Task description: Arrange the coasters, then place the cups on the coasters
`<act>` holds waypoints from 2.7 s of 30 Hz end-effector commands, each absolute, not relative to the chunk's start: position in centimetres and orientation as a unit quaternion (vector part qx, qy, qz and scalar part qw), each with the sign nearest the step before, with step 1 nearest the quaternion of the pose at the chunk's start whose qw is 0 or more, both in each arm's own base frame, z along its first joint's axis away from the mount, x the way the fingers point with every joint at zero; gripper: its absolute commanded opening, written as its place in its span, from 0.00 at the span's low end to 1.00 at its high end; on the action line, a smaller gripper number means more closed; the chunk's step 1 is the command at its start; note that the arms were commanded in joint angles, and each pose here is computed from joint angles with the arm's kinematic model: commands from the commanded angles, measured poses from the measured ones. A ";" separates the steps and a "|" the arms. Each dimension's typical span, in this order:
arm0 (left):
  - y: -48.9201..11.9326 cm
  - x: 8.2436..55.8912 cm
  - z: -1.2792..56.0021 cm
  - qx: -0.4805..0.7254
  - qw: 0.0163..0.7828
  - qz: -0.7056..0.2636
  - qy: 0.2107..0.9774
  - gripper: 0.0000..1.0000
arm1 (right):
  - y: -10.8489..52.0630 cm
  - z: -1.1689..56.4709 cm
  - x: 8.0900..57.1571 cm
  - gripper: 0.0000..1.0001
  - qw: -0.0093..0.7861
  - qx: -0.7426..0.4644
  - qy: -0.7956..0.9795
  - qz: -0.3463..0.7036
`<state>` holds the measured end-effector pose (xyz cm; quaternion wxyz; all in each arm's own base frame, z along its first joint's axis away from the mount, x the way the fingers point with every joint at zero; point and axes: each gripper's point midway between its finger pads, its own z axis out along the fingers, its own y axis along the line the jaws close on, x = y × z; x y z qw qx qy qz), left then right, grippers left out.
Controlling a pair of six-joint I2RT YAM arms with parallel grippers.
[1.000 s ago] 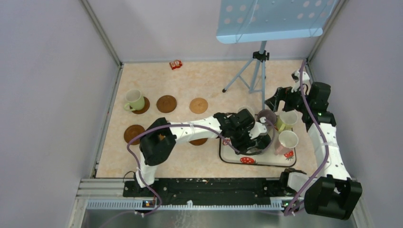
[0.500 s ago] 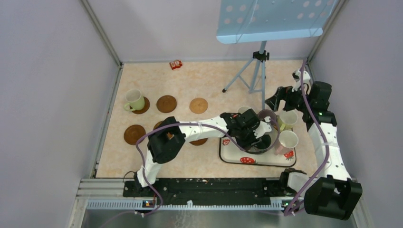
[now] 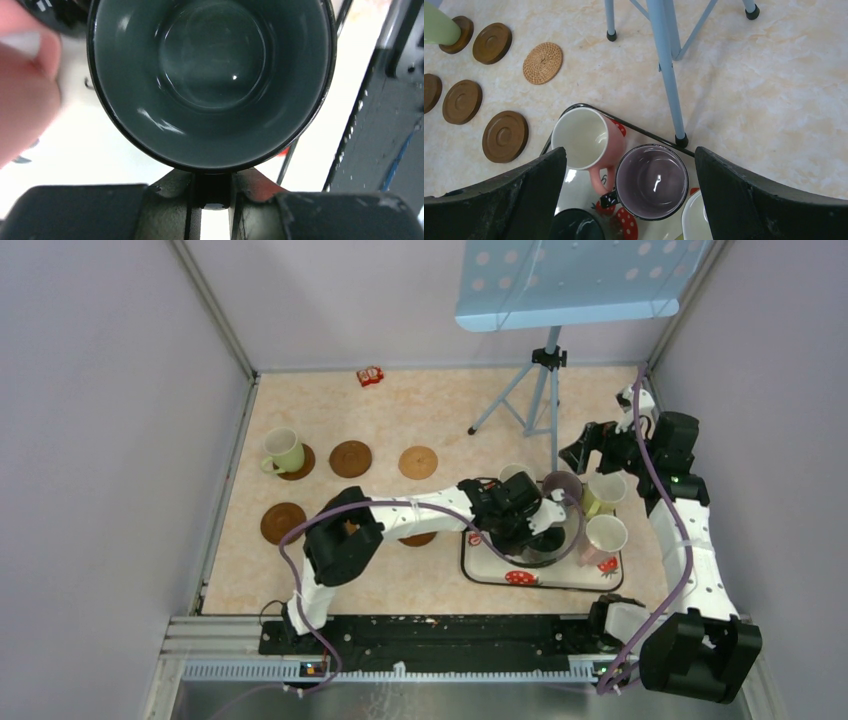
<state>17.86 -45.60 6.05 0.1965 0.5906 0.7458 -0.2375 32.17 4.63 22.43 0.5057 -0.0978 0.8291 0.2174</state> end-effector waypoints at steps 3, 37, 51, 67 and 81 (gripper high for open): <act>-43.2 16.0 12.5 0.613 0.242 -0.281 0.697 0.00 | 4.2 25.1 32.6 0.97 0.536 -0.110 0.811 0.208; -6.1 36.4 19.9 0.332 0.468 -0.111 0.811 0.00 | 5.2 24.3 32.2 0.97 0.525 -0.138 0.807 0.234; -2.5 39.5 14.6 0.293 0.471 -0.107 0.825 0.00 | 5.6 24.2 32.2 0.97 0.521 -0.147 0.804 0.247; -2.5 41.6 11.2 0.267 0.460 -0.127 0.837 0.00 | 5.6 23.8 32.4 0.97 0.514 -0.146 0.807 0.252; -2.3 42.4 9.4 0.252 0.445 -0.136 0.848 0.00 | 5.7 23.5 32.5 0.97 0.511 -0.146 0.808 0.255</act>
